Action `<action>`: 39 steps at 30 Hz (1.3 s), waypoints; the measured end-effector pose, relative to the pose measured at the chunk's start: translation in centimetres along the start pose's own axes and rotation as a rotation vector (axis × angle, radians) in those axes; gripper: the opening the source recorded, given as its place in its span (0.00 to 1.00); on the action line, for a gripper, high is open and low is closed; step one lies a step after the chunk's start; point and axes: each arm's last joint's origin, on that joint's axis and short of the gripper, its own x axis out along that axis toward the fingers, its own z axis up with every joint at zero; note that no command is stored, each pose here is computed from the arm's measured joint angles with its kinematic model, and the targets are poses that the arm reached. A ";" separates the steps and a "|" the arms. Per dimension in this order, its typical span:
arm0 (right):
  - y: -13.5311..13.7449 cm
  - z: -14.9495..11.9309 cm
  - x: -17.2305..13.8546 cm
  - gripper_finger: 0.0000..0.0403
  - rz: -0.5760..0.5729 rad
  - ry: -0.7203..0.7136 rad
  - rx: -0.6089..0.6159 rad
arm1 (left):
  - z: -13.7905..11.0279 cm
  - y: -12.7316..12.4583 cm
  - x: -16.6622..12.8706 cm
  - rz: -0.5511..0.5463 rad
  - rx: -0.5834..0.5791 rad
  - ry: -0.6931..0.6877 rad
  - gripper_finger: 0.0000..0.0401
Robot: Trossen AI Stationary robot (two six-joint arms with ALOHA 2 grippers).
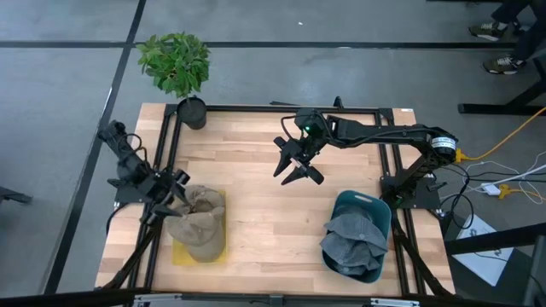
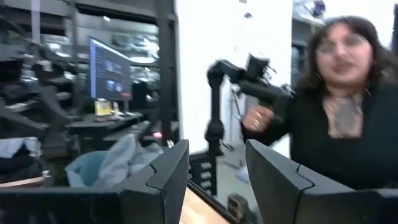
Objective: Pick & Place hat
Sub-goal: Return to Home Position
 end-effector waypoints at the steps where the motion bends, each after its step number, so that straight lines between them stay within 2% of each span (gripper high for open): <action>1: 0.0 0.0 0.0 0.43 0.000 0.000 0.000 | -0.1 0.1 0.0 0.016 -0.010 -0.014 0.39; 4: 0.0 0.0 0.0 0.43 0.000 0.000 0.000 | -1.2 0.4 0.1 0.038 -0.001 -0.008 0.39; 7: 0.0 0.0 0.0 0.43 0.001 0.002 0.002 | -1.2 0.9 0.2 0.059 -0.001 -0.014 0.39; 11: 0.0 -0.1 0.0 0.43 0.001 0.005 0.006 | -1.1 1.8 0.2 0.146 0.019 -0.020 0.39; 19: 0.0 -0.1 0.0 0.43 0.001 0.004 0.006 | -2.0 3.9 0.0 0.364 0.046 0.069 0.39; 27: 0.0 0.0 0.0 0.43 0.001 0.002 0.005 | -2.5 5.8 -0.6 0.499 0.062 0.125 0.39; 34: 0.0 0.0 0.0 0.43 -0.001 -0.002 -0.002 | -3.6 6.9 -1.4 0.519 0.013 0.247 0.39; 39: -0.1 0.0 0.1 0.43 -0.053 0.008 0.009 | -3.7 7.2 -1.5 0.523 0.108 0.289 0.39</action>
